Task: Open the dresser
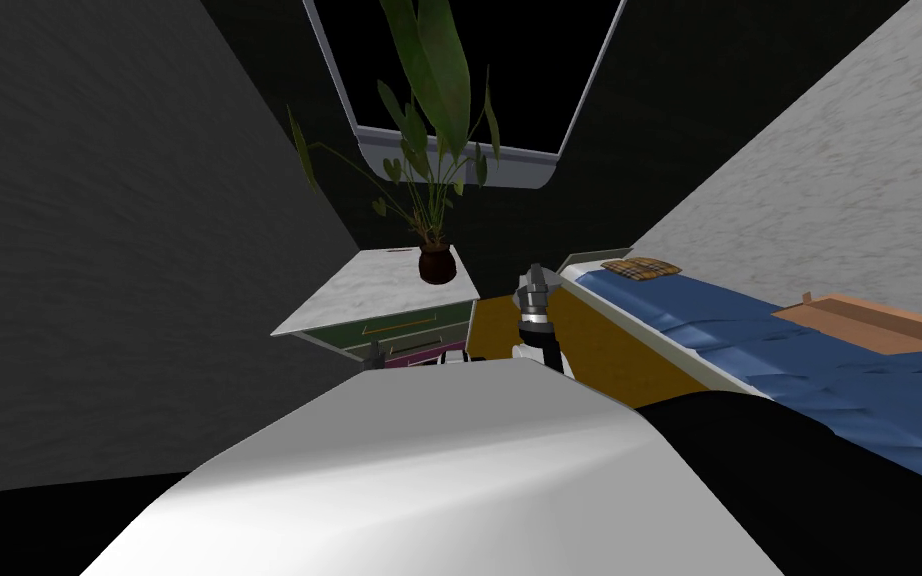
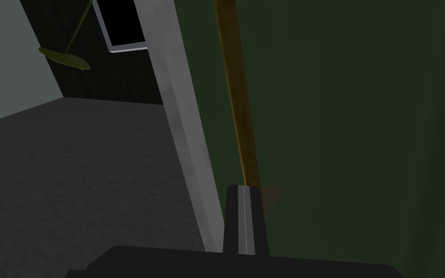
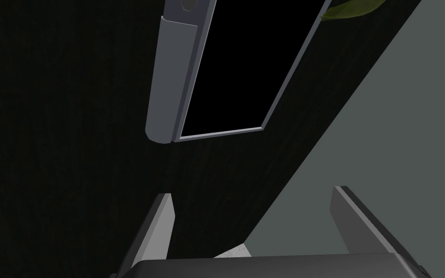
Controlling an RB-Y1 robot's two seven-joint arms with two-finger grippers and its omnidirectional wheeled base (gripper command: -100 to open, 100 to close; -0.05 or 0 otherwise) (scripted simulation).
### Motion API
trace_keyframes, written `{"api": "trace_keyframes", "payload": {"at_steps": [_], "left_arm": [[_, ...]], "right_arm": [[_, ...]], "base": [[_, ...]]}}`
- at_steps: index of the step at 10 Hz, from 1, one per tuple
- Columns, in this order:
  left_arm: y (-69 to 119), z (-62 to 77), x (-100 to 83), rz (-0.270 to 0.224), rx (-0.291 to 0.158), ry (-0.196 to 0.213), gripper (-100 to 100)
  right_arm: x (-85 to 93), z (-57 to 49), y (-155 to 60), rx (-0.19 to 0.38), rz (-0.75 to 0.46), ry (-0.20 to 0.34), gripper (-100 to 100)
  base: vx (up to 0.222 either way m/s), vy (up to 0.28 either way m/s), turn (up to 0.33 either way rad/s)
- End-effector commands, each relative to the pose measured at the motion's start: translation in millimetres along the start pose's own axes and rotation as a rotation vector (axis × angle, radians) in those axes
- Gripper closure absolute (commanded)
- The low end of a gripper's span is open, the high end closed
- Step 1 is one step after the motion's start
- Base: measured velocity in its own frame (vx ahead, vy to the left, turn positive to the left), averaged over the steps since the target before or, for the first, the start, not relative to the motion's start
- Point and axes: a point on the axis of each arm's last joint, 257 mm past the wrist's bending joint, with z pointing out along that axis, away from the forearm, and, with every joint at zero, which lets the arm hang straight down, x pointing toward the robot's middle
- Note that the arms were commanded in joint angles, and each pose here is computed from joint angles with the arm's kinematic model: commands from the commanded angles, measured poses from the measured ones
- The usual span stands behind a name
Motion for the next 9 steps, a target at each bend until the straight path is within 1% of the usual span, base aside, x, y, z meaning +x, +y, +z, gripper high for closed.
{"api": "trace_keyframes", "payload": {"at_steps": [1, 2, 3, 4, 5, 6, 9], "left_arm": [[-2.3, -14.0, 5.6, 0.001, 0.001, -0.002, 100], [-3.9, -19.1, 7.5, 0.002, 0.001, -0.003, 100], [-2.0, -15.0, 6.6, 0.001, -0.002, -0.002, 100], [-2.9, -12.1, -1.4, 0.022, 0.011, 0.023, -100], [-3.4, -9.8, -4.3, 0.029, 0.017, 0.032, -100], [-5.1, -3.3, -4.4, 0.03, 0.029, 0.035, -100], [-6.1, 8.4, -2.3, 0.027, 0.041, 0.037, -100]], "right_arm": [[0.0, 0.0, 0.0, 0.0, 0.0, 0.0, 0], [0.0, 0.0, 0.0, 0.0, 0.0, 0.0, 0], [0.0, 0.0, 0.0, 0.0, 0.0, 0.0, 0], [0.0, 0.0, 0.0, 0.0, 0.0, 0.0, 0], [0.0, 0.0, 0.0, 0.0, 0.0, 0.0, 0], [0.0, 0.0, 0.0, 0.0, 0.0, 0.0, 0], [0.1, 0.0, 0.1, 0.0, 0.001, 0.0, 0]], "base": [[0.019, 0.03, -0.01], [0.015, 0.025, -0.009], [0.006, 0.011, -0.002], [0.0, -0.022, -0.002], [0.003, -0.046, -0.003], [-0.003, -0.128, -0.012], [0.027, -0.174, -0.006]]}}
